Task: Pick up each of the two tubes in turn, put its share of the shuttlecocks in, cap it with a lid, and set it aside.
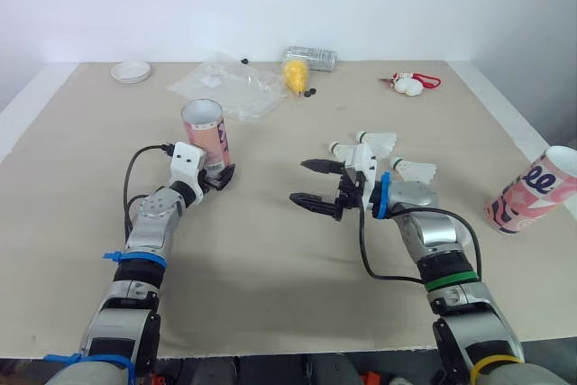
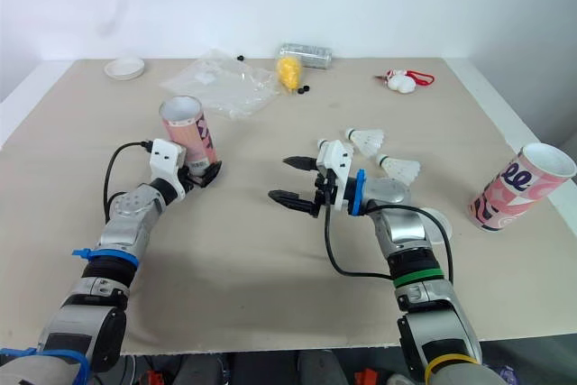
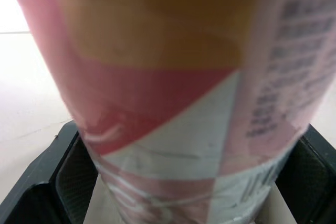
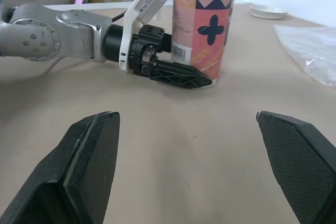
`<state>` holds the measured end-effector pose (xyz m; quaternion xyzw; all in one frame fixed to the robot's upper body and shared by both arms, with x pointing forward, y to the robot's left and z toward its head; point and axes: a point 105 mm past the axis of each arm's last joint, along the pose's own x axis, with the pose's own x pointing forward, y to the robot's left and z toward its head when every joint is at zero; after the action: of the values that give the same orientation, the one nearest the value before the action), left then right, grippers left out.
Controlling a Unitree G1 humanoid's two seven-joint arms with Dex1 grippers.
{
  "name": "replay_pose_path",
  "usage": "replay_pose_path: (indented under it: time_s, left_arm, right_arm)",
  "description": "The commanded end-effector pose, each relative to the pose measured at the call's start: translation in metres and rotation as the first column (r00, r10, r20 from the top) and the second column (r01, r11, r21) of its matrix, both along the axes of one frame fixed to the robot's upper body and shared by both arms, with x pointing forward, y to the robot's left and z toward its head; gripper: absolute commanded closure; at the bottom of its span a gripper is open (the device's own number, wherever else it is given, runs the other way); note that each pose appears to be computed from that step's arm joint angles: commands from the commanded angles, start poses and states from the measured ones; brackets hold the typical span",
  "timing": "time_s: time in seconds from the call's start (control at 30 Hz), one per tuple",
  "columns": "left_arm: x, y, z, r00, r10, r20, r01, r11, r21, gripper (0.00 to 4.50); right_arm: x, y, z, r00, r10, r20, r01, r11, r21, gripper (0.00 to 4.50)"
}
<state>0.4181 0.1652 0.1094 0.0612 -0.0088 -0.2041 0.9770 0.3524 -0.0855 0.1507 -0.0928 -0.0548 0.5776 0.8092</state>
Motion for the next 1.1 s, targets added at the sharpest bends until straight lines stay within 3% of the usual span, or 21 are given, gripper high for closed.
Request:
replay_pose_path:
  time_s: [0.03,0.13,0.2,0.77,1.1]
  left_arm:
    - [0.001,0.004,-0.003,1.0,0.0,-0.001,0.0,1.0,0.015,0.52]
    - [0.001,0.006,-0.004,1.0,0.007,0.0,-0.007,1.0,0.003,1.41]
    - [0.002,0.007,-0.004,1.0,0.013,-0.001,-0.013,1.0,-0.002,1.57]
    - [-0.004,0.008,0.005,0.998,-0.036,0.047,0.035,0.999,0.026,1.6]
    - [-0.008,0.011,0.008,0.995,-0.09,0.041,0.088,0.995,0.057,1.6]
  right_arm:
    - [-0.002,-0.001,0.015,0.999,-0.002,0.05,0.0,0.999,0.036,0.0]
    - [-0.004,0.0,0.015,0.999,0.005,0.053,-0.006,1.0,0.027,0.0]
    - [-0.004,0.0,0.015,0.999,0.005,0.054,-0.007,1.0,0.025,0.0]
    - [-0.004,0.001,0.017,0.998,0.003,0.061,-0.005,0.999,0.032,0.0]
    - [-0.005,-0.002,0.036,0.997,-0.008,0.071,-0.003,0.988,0.152,0.0]
